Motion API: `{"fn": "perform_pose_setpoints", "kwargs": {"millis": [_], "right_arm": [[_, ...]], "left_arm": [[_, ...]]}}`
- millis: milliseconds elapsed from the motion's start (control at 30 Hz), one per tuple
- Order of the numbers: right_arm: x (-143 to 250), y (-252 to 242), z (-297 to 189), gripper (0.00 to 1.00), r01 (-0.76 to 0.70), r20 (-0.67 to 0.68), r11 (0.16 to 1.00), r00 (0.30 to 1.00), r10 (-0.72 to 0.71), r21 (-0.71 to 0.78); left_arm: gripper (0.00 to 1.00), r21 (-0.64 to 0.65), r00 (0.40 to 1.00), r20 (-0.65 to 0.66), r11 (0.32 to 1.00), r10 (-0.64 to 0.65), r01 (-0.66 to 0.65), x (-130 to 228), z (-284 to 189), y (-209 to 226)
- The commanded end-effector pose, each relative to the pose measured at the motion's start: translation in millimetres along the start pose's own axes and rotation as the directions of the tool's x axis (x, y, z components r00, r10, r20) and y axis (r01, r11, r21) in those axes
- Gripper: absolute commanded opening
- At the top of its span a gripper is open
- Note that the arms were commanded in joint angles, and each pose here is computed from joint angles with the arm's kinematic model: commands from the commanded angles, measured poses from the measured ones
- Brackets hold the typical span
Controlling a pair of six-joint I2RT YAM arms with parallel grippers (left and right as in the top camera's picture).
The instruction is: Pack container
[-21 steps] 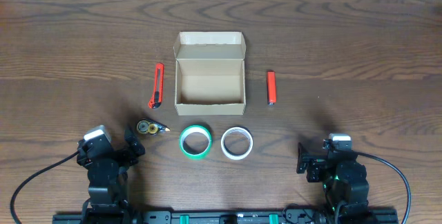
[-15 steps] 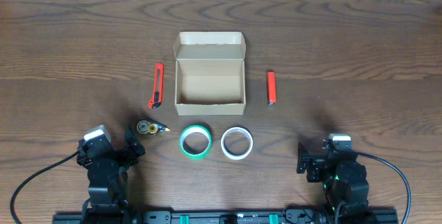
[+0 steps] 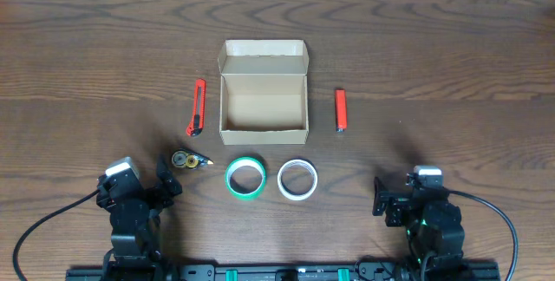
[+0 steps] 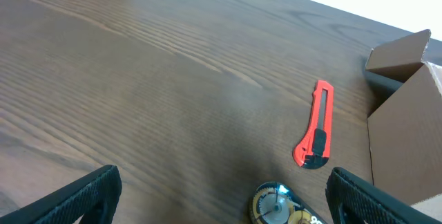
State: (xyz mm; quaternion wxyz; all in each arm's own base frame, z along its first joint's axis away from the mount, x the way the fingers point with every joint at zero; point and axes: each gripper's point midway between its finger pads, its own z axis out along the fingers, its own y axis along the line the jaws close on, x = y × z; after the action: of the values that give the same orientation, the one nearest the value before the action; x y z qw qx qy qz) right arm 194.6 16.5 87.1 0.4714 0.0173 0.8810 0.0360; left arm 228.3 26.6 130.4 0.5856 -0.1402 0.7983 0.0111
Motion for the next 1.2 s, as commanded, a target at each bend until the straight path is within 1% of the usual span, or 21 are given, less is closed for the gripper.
{"fn": "perform_pose_setpoints", "kwargs": {"millis": [0,133,233,367,533,700,833,900,1033,1167], "right_arm": [[-36.7,2.1,-16.0,0.99,-0.01,0.039,1.0,0.999,0.01,0.004],[-80.3,11.1,-26.9,0.99,-0.008,0.009,1.0,1.0,0.008,-0.011],[-116.2,22.4,-25.1,0.99,-0.007,-0.031,0.999,0.999,0.006,-0.039],[-154.9,39.5,-5.4,0.99,-0.024,-0.118,0.997,0.993,0.015,-0.076],[-176.1,56.0,29.9,0.99,-0.071,-0.259,0.996,0.964,0.056,-0.048],[-173.1,72.1,79.5,0.99,-0.099,-0.38,0.995,0.92,0.098,0.016],[-151.4,79.8,114.8,0.99,-0.114,-0.466,0.991,0.875,0.133,0.069],[-134.6,79.3,129.6,0.99,-0.123,-0.504,0.986,0.848,0.164,0.114],[-110.5,87.5,153.6,0.99,-0.119,-0.561,0.988,0.813,0.156,0.104],[-98.7,90.4,172.4,0.99,-0.121,-0.575,0.988,0.803,0.156,0.1]], "left_arm": [[0.95,-0.024,1.0,-0.009,1.0,0.011,-0.011,7.6,2.5,4.9],[0.96,-0.024,1.0,-0.009,1.0,0.01,-0.01,7.5,2.5,5.0],[0.95,-0.024,1.0,-0.009,1.0,0.011,-0.011,7.6,2.5,4.9],[0.95,-0.024,1.0,-0.009,1.0,0.01,-0.011,7.5,2.5,5.0],[0.96,-0.024,1.0,-0.009,1.0,0.01,-0.011,7.5,2.5,5.0],[0.95,-0.024,1.0,-0.009,1.0,0.01,-0.011,7.5,2.5,5.0],[0.95,-0.024,1.0,-0.009,1.0,0.011,-0.011,7.6,2.5,4.9],[0.96,-0.024,1.0,-0.009,1.0,0.01,-0.01,7.6,2.5,4.9],[0.95,-0.024,1.0,-0.009,1.0,0.011,-0.011,7.6,2.5,4.9],[0.96,-0.024,1.0,-0.009,1.0,0.01,-0.011,7.5,2.5,5.0]]}}
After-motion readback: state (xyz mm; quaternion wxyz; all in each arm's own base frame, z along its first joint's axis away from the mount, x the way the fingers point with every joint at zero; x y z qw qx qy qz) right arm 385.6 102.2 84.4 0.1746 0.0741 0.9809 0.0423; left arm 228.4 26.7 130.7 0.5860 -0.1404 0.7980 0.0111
